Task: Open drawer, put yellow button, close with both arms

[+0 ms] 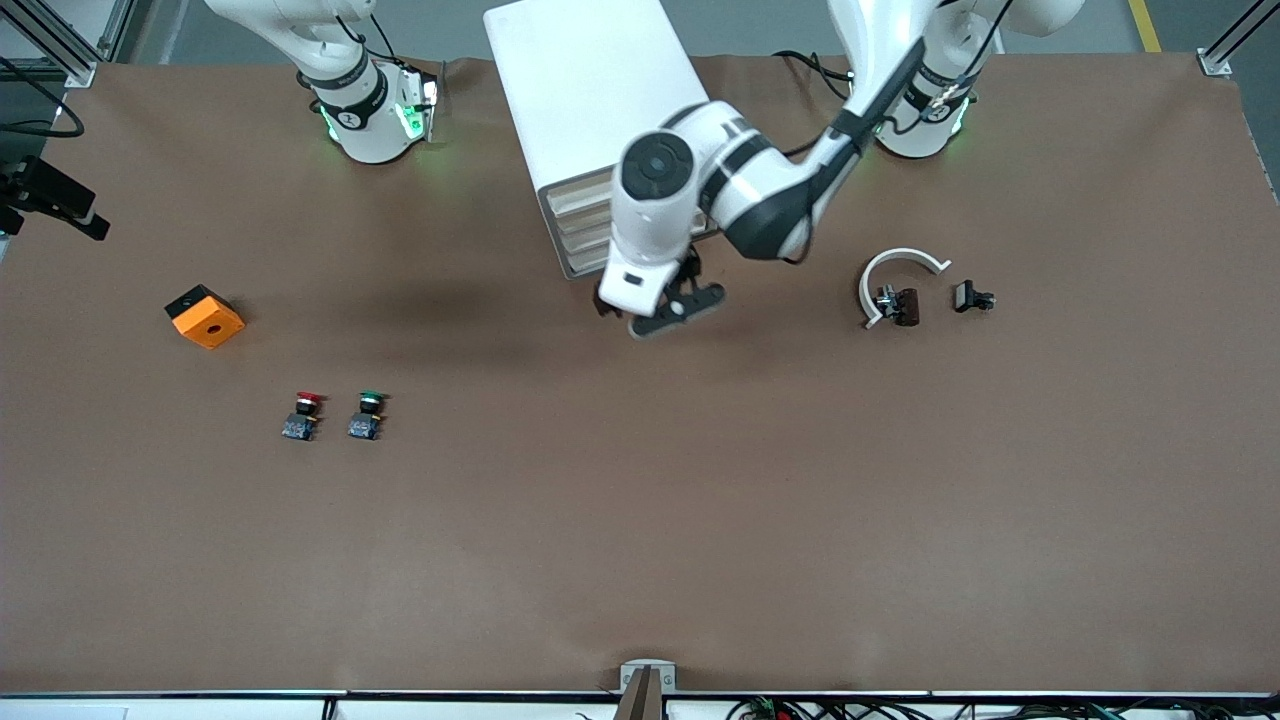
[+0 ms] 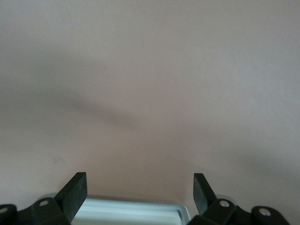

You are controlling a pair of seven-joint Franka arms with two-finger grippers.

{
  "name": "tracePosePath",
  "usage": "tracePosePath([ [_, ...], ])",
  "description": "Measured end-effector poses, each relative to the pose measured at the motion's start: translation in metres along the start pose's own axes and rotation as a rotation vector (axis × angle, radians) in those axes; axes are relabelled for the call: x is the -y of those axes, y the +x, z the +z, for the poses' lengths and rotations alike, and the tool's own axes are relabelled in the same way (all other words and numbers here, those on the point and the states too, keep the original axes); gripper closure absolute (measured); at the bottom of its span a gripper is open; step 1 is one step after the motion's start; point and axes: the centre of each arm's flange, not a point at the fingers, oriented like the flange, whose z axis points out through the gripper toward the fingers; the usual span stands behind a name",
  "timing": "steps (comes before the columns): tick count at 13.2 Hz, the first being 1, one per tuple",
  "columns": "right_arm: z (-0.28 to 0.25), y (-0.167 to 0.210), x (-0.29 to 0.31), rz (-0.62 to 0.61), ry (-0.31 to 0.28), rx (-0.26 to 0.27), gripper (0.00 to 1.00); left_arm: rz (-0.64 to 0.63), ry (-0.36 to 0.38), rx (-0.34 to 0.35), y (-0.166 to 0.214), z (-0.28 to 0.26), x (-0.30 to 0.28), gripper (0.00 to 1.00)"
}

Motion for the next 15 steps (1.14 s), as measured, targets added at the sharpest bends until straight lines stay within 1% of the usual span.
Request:
tracePosePath([
  [2, -0.003, 0.0, 0.011, 0.003, 0.006, -0.006, 0.0, 0.053, 0.015, 0.006, 0.052, -0.011, 0.028, 0.0],
  [4, -0.004, -0.001, 0.017, -0.004, 0.006, -0.009, 0.0, 0.103, 0.027, 0.01, 0.109, -0.033, 0.067, 0.0],
  [7, -0.005, -0.001, 0.016, -0.001, 0.006, -0.007, 0.0, 0.183, 0.027, 0.009, 0.204, -0.076, 0.159, 0.0],
  [9, -0.005, -0.001, 0.012, -0.005, 0.005, -0.006, 0.0, 0.22, 0.02, 0.001, 0.255, -0.106, 0.231, 0.0],
  [11, -0.005, -0.001, 0.003, -0.027, -0.004, -0.006, 0.0, 0.275, 0.015, -0.016, 0.287, -0.138, 0.301, 0.0],
  [12, -0.005, -0.001, -0.005, -0.029, -0.005, -0.005, 0.0, 0.303, 0.016, -0.026, 0.296, -0.155, 0.336, 0.0],
  [15, -0.006, -0.002, -0.017, -0.036, -0.005, -0.004, 0.0, 0.347, -0.001, -0.087, 0.3, -0.207, 0.422, 0.0],
])
